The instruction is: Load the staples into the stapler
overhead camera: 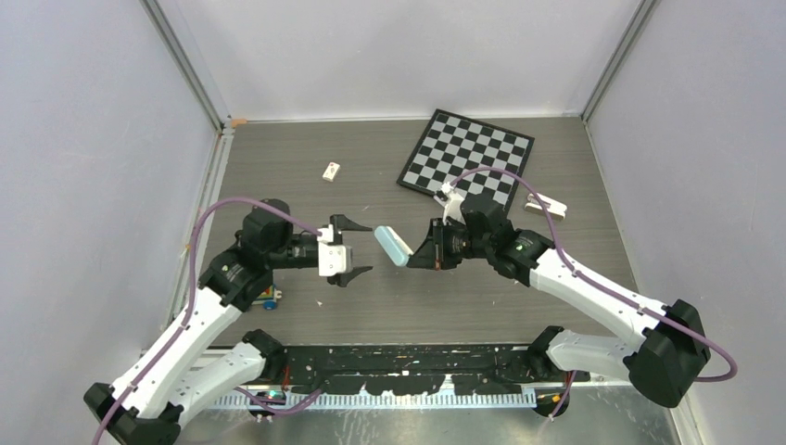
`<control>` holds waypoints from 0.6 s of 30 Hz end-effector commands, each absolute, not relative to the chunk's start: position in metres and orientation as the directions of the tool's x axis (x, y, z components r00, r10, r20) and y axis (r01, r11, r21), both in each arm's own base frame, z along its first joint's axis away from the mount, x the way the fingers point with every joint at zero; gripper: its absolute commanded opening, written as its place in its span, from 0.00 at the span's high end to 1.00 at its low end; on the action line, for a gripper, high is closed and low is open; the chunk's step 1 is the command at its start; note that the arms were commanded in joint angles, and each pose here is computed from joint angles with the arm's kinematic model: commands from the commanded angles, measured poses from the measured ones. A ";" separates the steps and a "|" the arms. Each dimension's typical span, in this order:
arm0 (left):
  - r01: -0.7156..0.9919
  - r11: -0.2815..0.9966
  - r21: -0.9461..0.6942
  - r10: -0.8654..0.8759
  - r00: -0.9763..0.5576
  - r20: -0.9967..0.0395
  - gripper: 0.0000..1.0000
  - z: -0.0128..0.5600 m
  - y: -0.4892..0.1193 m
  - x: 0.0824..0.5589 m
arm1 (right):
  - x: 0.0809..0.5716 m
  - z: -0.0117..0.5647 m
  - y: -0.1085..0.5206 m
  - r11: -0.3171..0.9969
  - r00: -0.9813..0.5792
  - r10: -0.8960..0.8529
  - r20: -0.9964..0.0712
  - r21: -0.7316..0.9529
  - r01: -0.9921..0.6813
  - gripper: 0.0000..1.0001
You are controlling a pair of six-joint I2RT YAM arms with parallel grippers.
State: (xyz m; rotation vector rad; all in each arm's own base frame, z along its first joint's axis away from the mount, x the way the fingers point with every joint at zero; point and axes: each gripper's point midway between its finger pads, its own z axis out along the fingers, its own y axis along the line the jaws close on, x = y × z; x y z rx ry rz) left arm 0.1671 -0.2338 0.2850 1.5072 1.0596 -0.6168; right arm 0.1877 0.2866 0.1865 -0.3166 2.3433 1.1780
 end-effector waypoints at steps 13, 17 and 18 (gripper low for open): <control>0.863 -0.182 0.471 0.287 0.505 -0.814 0.25 0.254 -0.263 0.170 | 0.169 0.208 0.302 0.500 -0.900 -0.038 -0.434 0.772 -0.393 1.00; 0.873 -0.200 0.444 0.281 0.485 -0.828 0.24 0.249 -0.270 0.170 | 0.165 0.211 0.304 0.482 -0.902 -0.049 -0.429 0.781 -0.397 0.99; 0.877 -0.204 0.435 0.290 0.479 -0.829 0.24 0.247 -0.272 0.171 | 0.165 0.212 0.305 0.478 -0.902 -0.050 -0.429 0.783 -0.399 0.99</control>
